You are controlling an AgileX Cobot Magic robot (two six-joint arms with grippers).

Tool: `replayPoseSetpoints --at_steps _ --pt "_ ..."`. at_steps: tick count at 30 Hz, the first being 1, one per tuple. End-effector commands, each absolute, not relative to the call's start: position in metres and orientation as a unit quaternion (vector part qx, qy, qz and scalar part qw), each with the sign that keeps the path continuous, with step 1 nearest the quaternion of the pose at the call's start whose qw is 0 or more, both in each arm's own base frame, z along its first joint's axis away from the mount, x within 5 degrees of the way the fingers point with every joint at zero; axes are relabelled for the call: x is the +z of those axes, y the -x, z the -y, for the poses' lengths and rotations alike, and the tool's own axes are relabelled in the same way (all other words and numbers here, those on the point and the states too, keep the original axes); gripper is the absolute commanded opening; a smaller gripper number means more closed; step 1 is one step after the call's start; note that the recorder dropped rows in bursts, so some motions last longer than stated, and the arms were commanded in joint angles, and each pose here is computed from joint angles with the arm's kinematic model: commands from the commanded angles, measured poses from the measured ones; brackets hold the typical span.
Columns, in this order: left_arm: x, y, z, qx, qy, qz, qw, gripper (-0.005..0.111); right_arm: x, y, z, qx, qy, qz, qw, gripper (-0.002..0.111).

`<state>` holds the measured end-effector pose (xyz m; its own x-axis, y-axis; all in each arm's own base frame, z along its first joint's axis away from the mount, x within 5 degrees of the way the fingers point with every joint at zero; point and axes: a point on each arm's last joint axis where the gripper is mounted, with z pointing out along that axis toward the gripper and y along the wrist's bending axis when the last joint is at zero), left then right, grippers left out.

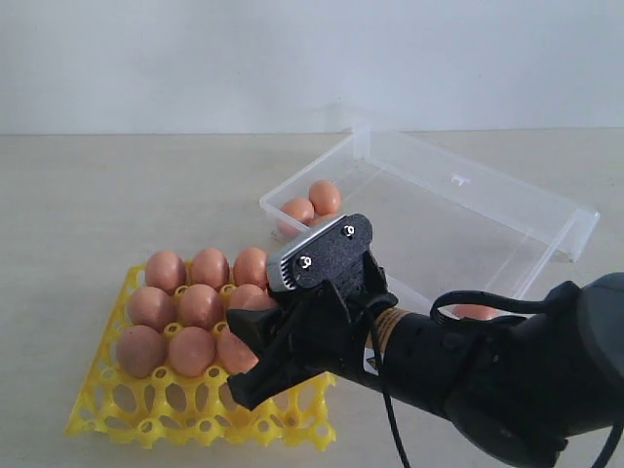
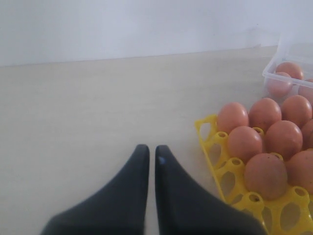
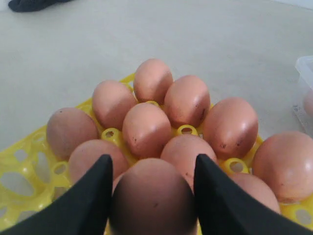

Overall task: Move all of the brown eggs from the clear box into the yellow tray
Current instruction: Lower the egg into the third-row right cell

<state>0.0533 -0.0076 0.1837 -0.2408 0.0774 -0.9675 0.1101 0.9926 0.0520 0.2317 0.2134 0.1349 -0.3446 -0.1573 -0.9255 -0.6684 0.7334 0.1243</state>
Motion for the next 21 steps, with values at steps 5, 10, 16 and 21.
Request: replayPoseSetpoints --at_steps 5,10,16,21 --pt "0.183 -0.0533 0.0077 -0.013 -0.062 -0.786 0.614 0.004 0.1355 -0.2373 -0.2106 0.25 0.215 -0.795 0.509 0.0" --pt "0.183 -0.0533 0.0077 -0.013 -0.062 -0.786 0.614 0.004 0.1353 -0.2375 -0.2103 0.25 0.212 -0.796 0.508 0.0" --pt "0.183 -0.0533 0.0077 -0.013 -0.062 -0.786 0.614 0.004 0.1349 -0.2374 -0.2103 0.255 0.203 -0.8 0.504 0.0" --pt "0.183 -0.0533 0.0077 -0.013 -0.062 -0.786 0.614 0.004 0.1349 -0.2374 -0.2103 0.255 0.202 -0.8 0.504 0.0"
